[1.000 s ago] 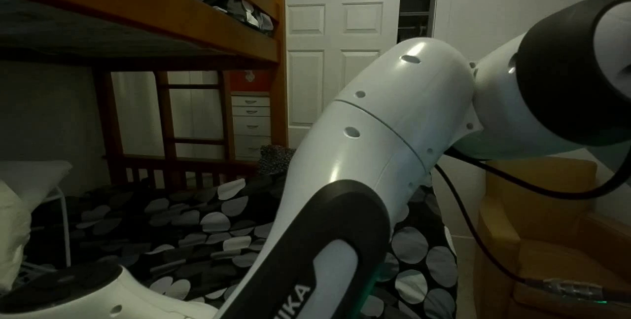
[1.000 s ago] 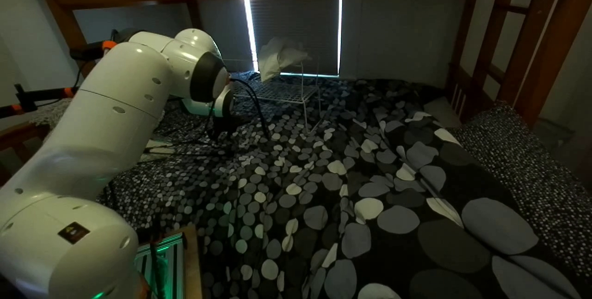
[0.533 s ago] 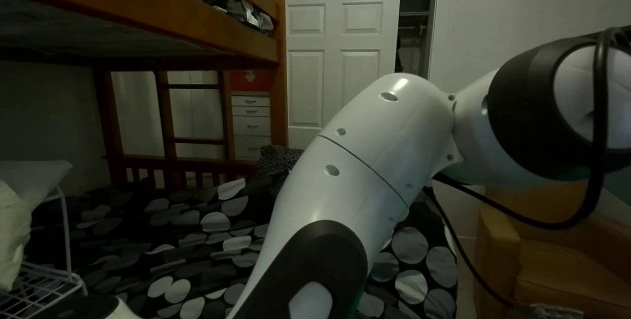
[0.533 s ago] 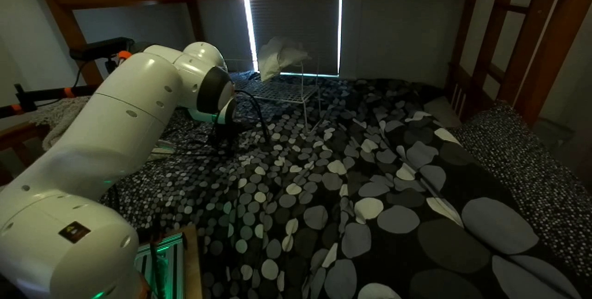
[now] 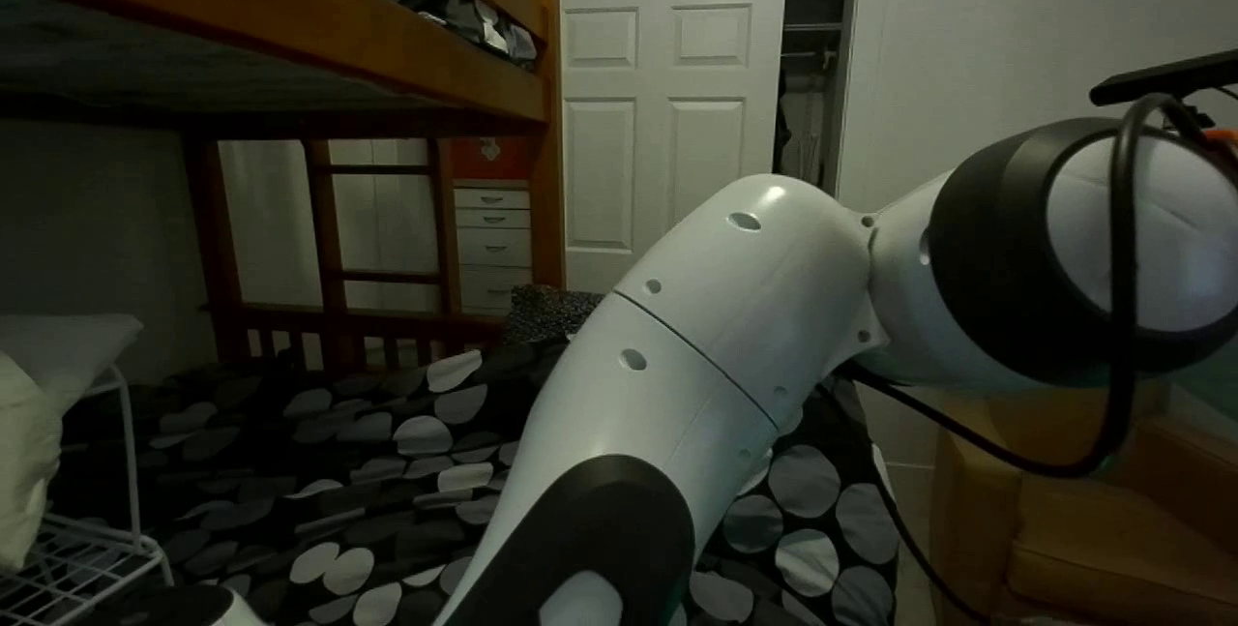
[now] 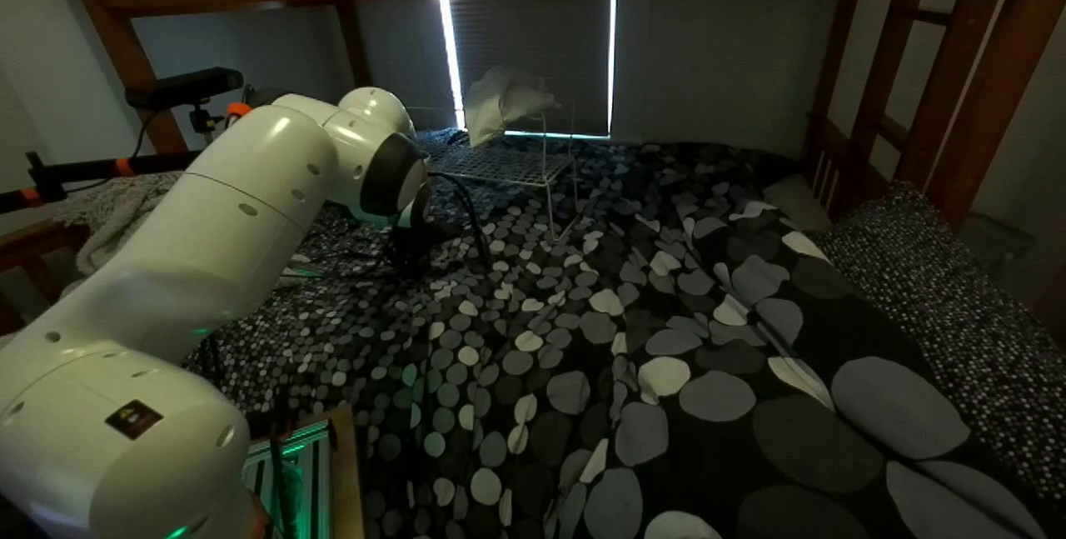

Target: Pick up the black coat hanger and put it on the bottom white rack

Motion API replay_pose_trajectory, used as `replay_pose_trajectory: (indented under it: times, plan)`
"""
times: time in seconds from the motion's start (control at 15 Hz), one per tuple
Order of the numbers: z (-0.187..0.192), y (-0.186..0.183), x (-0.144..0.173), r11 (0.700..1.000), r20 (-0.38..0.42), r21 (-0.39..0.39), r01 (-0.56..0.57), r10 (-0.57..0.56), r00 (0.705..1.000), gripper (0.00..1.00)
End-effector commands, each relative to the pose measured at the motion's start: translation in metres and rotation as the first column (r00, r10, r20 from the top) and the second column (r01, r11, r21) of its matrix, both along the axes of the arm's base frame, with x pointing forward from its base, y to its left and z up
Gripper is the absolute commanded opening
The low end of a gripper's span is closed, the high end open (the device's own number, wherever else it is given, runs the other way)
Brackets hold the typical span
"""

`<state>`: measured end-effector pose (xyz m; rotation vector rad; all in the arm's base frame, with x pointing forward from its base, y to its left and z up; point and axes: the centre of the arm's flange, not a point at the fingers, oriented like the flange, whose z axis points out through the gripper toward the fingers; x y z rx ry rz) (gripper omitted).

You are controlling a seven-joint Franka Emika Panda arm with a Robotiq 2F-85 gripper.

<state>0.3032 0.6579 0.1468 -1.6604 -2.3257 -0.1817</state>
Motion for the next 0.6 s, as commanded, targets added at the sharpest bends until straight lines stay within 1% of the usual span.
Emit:
replay_pose_trajectory:
  times: [0.0, 0.07, 0.2, 0.33, 0.47, 0.53]
  plan:
    - [0.022, -0.007, 0.004, 1.000, 0.016, 0.006, 0.004, -0.005, 1.000, 0.01]
    - [0.027, -0.008, 0.004, 1.000, 0.016, 0.012, 0.009, -0.009, 1.000, 0.00]
    - [0.039, -0.013, 0.009, 0.999, 0.012, 0.033, 0.026, -0.026, 1.000, 0.03]
    - [0.061, -0.021, 0.011, 0.995, 0.002, 0.075, 0.071, -0.072, 0.997, 0.03]
    - [0.088, -0.034, 0.011, 0.981, -0.002, 0.125, 0.151, -0.152, 0.988, 0.03]
    - [0.097, -0.044, 0.014, 0.967, 0.002, 0.143, 0.212, -0.214, 0.977, 0.03]
